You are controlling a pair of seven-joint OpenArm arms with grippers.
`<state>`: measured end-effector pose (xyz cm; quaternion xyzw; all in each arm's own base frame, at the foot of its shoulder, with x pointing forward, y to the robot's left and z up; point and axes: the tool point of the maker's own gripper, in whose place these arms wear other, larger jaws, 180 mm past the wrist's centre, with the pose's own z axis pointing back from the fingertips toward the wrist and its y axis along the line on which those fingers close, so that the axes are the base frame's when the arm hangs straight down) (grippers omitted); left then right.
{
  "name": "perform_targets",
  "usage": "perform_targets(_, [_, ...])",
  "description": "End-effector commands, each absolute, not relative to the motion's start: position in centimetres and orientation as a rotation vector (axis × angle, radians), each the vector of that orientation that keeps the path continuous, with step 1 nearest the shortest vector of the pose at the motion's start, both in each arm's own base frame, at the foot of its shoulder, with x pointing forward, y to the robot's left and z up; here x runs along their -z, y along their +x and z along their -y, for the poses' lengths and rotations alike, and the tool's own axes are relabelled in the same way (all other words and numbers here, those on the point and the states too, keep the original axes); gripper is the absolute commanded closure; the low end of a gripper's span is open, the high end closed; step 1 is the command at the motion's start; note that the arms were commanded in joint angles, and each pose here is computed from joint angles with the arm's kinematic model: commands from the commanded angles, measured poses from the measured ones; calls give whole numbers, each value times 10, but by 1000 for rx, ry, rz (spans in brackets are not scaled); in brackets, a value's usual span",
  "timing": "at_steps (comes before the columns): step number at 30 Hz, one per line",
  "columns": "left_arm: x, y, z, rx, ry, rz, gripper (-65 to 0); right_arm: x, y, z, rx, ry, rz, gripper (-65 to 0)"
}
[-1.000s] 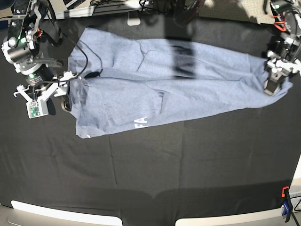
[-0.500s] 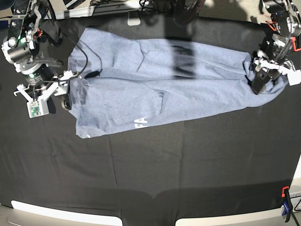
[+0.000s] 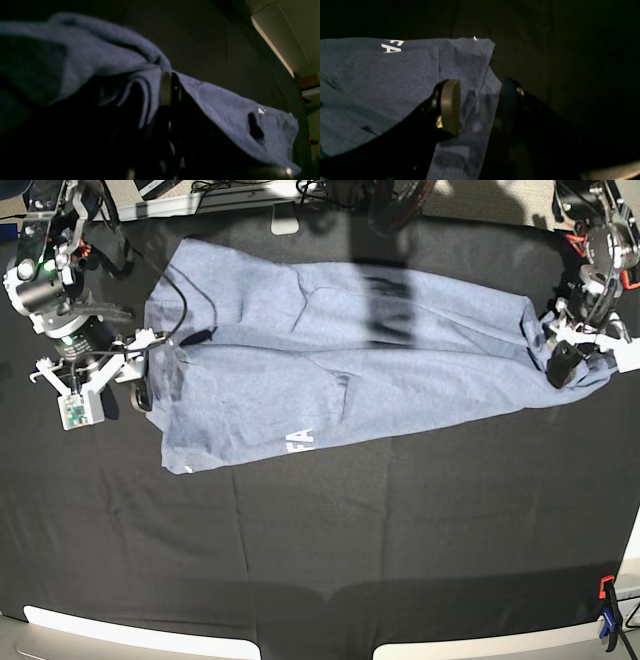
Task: Layout the t-shirt on the table in an organized manner, then fold the t-shirt properly
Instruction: 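Grasp the folded shirt end with the left gripper and lift it, then carry the held strip end with the left gripper toward the middle, folding it over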
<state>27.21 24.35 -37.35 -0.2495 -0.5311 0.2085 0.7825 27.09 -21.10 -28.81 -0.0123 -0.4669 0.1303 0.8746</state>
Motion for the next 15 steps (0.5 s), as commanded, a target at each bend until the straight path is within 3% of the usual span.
perform_targets(1, [361,280,-250,-445,-539,1197,0,276,275,210,-298,-33,1016,-271])
perform_targets(5, [366,279,-250,-458,-546,1188,0,276,275,210,-298,-33,1016,-271])
perform_targets(15, [313,260,-214,-350,-776,1270,0,275,275,209,-297,-28,1023,-271])
